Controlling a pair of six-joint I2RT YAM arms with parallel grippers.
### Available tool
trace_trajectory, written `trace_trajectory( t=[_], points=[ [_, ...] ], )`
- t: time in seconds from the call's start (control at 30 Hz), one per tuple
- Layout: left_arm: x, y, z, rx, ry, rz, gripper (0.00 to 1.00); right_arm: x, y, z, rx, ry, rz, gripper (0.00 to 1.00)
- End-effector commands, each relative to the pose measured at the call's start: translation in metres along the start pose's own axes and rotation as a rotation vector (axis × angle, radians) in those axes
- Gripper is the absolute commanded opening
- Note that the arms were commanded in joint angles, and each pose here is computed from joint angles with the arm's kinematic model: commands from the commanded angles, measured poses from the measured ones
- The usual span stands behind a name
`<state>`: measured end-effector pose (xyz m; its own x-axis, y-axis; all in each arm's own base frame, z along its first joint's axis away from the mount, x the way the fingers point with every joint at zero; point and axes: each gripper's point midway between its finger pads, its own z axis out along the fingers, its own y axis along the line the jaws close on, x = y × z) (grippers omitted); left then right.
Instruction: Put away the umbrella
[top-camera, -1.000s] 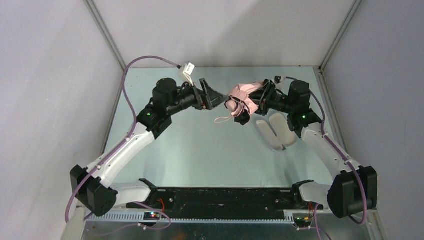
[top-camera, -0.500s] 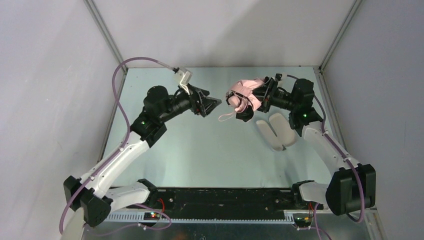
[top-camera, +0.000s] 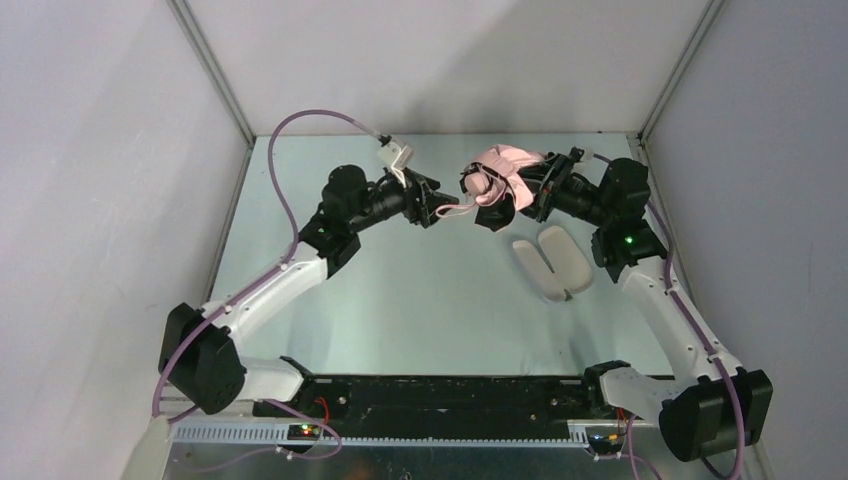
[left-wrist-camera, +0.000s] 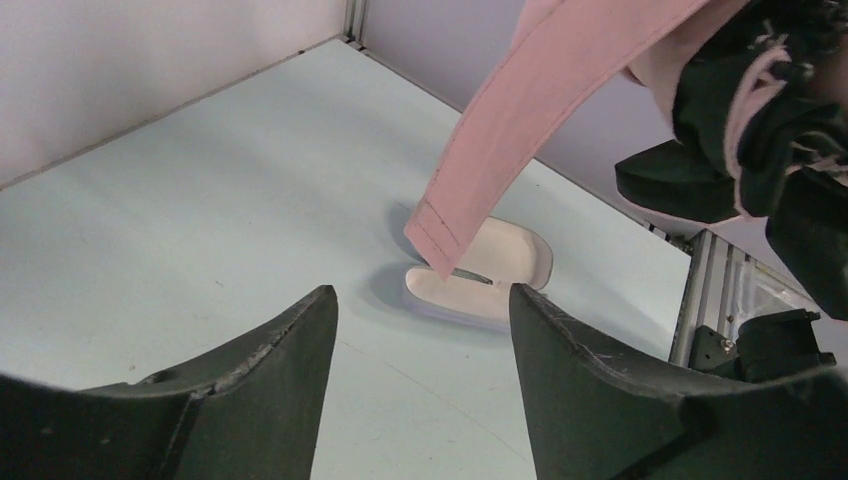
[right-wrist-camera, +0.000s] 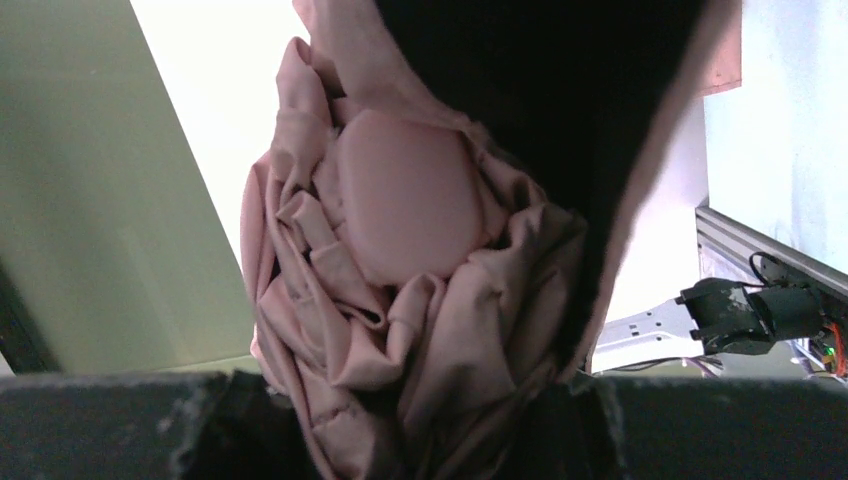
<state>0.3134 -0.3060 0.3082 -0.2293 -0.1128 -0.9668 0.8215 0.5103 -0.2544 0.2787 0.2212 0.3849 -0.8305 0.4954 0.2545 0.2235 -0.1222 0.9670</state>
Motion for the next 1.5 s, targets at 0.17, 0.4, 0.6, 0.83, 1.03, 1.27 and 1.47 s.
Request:
trace_trajectory(
  t=[0.17, 0.4, 0.6, 0.83, 1.03, 1.27, 1.47],
  points=[
    [-0.044, -0.033, 0.013, 0.109, -0.097, 0.163, 0.71, 0.009, 0.042, -0.009, -0.061, -0.078, -0.004, 0.0],
    [-0.041, -0.036, 0.037, 0.15, -0.118, 0.111, 0.58, 0.015, 0.05, -0.011, -0.09, -0.1, 0.01, 0.0],
    [-0.033, -0.019, 0.058, 0.102, -0.146, 0.069, 0.45, 0.025, 0.059, -0.01, -0.125, -0.095, 0.034, 0.0],
    [-0.034, -0.027, 0.074, 0.168, -0.125, 0.046, 0.01, 0.03, 0.064, -0.01, -0.105, -0.125, 0.035, 0.0],
    [-0.015, -0.066, 0.073, 0.28, -0.072, 0.013, 0.0, 0.007, 0.082, -0.012, -0.19, -0.28, -0.004, 0.0],
    [0.006, -0.103, 0.061, 0.35, 0.002, -0.062, 0.04, -0.015, 0.096, -0.014, -0.255, -0.396, -0.089, 0.0],
    [0.003, -0.086, 0.021, 0.215, 0.017, -0.121, 0.39, -0.028, 0.076, -0.015, -0.19, -0.371, -0.29, 0.0]
  ],
)
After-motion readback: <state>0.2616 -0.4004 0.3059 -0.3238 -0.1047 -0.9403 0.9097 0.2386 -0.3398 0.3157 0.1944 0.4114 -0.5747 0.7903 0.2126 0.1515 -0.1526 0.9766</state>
